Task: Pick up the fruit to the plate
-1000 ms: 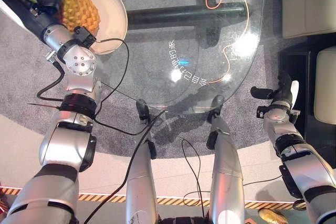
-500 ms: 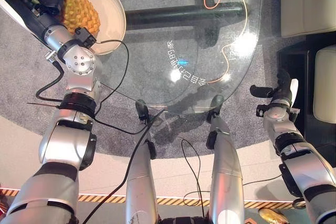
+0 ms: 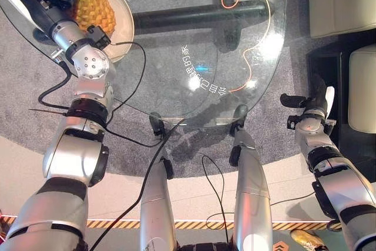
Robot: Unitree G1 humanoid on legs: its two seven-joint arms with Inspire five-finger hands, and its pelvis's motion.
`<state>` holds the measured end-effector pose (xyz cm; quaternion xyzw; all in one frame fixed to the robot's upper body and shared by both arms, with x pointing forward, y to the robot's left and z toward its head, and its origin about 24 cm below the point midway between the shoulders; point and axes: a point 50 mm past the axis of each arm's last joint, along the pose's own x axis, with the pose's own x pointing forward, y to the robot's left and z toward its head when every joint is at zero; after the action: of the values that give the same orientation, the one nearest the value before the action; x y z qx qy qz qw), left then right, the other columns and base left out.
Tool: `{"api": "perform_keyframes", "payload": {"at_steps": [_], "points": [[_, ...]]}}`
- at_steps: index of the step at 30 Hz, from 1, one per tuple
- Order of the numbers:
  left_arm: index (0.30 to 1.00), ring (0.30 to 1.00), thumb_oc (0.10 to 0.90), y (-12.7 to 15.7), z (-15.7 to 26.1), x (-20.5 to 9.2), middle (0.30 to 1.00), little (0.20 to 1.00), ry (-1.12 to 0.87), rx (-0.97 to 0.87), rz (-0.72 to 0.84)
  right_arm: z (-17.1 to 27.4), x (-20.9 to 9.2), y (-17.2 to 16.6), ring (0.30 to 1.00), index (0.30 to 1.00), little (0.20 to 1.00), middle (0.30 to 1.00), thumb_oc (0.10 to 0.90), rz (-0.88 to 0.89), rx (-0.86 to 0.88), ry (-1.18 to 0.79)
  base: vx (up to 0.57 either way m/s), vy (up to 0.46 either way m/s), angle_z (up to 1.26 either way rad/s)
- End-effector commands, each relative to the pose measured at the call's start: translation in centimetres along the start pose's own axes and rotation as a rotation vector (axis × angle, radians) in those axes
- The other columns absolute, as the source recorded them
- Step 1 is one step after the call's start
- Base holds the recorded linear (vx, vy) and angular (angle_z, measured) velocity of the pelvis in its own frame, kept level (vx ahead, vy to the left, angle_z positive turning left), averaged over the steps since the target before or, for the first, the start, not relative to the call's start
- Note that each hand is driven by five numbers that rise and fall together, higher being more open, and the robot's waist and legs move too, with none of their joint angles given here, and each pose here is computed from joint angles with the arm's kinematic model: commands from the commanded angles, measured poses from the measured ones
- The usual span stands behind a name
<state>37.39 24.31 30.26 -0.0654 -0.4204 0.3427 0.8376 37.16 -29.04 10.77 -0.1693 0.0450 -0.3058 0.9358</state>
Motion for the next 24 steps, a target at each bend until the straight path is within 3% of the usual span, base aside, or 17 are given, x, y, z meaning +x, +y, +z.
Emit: {"api": "perform_keyframes", "payload": {"at_steps": [1, 2, 6, 9, 14, 24], "points": [[0.479, 0.479, 0.309, 0.2, 6.1, 4.6, 0.479, 0.409, -0.235, -0.092, 0.069, 0.7, 0.5, -1.2, 0.900, 0.900, 0.900, 0.900, 0.800, -0.043, -0.061, -0.051, 0.00, 0.000, 0.00], [0.505, 0.505, 0.339, 0.2, 6.1, 4.6, 0.505, 0.439, -0.233, -0.091, 0.071, 0.7, 0.5, -1.2, 0.900, 0.900, 0.900, 0.900, 0.800, -0.044, -0.061, -0.053, 0.00, 0.000, 0.00], [0.467, 0.467, 0.295, 0.4, 5.9, 4.6, 0.467, 0.395, -0.229, -0.084, 0.073, 0.8, 0.5, -1.2, 0.900, 0.900, 0.900, 0.900, 0.800, -0.044, -0.060, -0.059, 0.00, 0.000, 0.00], [0.479, 0.479, 0.309, 0.5, 5.8, 4.6, 0.479, 0.409, -0.228, -0.079, 0.075, 0.9, 0.6, -1.3, 0.900, 0.900, 0.900, 0.900, 0.800, -0.046, -0.059, -0.062, 0.00, 0.000, 0.00], [0.651, 0.651, 0.509, 0.7, 5.6, 4.6, 0.651, 0.609, -0.221, -0.076, 0.079, 0.7, 0.5, -1.3, 0.900, 0.900, 0.900, 0.900, 0.800, -0.045, -0.058, -0.063, 0.00, 0.000, 0.00], [0.636, 0.636, 0.493, 1.0, 5.0, 4.3, 0.636, 0.593, -0.204, -0.080, 0.070, 0.8, 0.4, -1.0, 0.900, 0.900, 0.900, 0.900, 0.800, -0.051, -0.053, -0.069, 0.00, 0.000, 0.00]]}}
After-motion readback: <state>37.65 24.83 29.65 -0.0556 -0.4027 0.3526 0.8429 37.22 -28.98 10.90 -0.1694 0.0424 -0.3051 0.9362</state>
